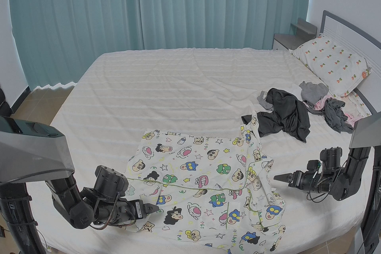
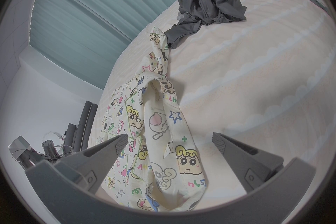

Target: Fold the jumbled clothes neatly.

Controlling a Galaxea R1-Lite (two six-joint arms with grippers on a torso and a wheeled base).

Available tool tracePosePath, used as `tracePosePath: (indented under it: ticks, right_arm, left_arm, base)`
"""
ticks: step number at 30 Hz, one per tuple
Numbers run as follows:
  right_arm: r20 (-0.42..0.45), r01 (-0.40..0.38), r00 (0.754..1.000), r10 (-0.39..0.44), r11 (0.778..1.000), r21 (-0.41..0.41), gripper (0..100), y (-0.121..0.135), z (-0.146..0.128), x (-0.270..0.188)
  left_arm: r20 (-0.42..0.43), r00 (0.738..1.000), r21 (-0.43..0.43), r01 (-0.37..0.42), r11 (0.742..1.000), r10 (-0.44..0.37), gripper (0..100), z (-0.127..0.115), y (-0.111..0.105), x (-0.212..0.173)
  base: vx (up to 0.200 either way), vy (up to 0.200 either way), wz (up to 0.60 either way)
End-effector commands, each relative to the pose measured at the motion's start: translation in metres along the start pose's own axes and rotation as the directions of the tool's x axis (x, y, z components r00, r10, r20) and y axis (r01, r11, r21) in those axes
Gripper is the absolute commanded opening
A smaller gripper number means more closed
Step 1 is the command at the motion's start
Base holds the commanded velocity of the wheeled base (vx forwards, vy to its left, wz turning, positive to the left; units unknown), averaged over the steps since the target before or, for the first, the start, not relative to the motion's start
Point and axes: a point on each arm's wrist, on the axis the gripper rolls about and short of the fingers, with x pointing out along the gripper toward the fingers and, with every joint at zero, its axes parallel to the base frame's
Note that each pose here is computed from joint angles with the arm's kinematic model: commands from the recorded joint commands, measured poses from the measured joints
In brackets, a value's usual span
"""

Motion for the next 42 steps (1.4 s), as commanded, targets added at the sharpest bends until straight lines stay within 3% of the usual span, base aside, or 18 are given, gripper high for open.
tracePosePath:
  ticks: [1, 14, 15, 26, 36, 42]
  right_arm:
    - [-0.001, 0.0, 1.0, 0.0, 1.0, 0.0, 100, 0.0, 0.0, 0.0]
    - [0.0, -0.001, 1.0, 0.001, 1.0, 0.0, 100, 0.0, 0.0, 0.001]
    - [0.001, -0.001, 1.0, 0.001, 1.0, -0.001, 100, 0.0, 0.0, 0.0]
    - [-0.001, -0.001, 1.0, 0.001, 1.0, -0.001, 100, 0.0, 0.0, 0.0]
    - [-0.001, -0.001, 1.0, 0.001, 1.0, -0.001, 100, 0.0, 0.0, 0.0]
    - [0.014, -0.008, 1.0, 0.008, 1.0, -0.005, 100, 0.001, 0.001, 0.0]
  left_arm:
    - [-0.008, 1.0, -0.004, -0.011, 1.0, 0.011, 100, -0.002, 0.002, 0.0]
    - [0.017, 0.999, -0.031, -0.034, 0.999, 0.035, 100, 0.002, -0.001, 0.012]
    - [0.026, 0.999, -0.052, -0.043, 0.998, 0.044, 0, 0.004, -0.002, 0.015]
    - [0.087, 0.991, -0.109, -0.09, 0.99, 0.099, 0, 0.01, -0.001, 0.014]
    - [0.226, 0.972, -0.182, -0.024, 0.983, 0.066, 0, 0.034, -0.003, -0.019]
    - [0.284, 0.956, -0.2, -0.021, 0.979, 0.079, 0, 0.05, 0.009, -0.027]
  base:
    - [0.0, 0.0, 0.0]
    - [0.0, 0.0, 0.0]
    - [0.0, 0.0, 0.0]
    - [0.0, 0.0, 0.0]
    - [0.0, 0.0, 0.0]
    - [0.0, 0.0, 0.0]
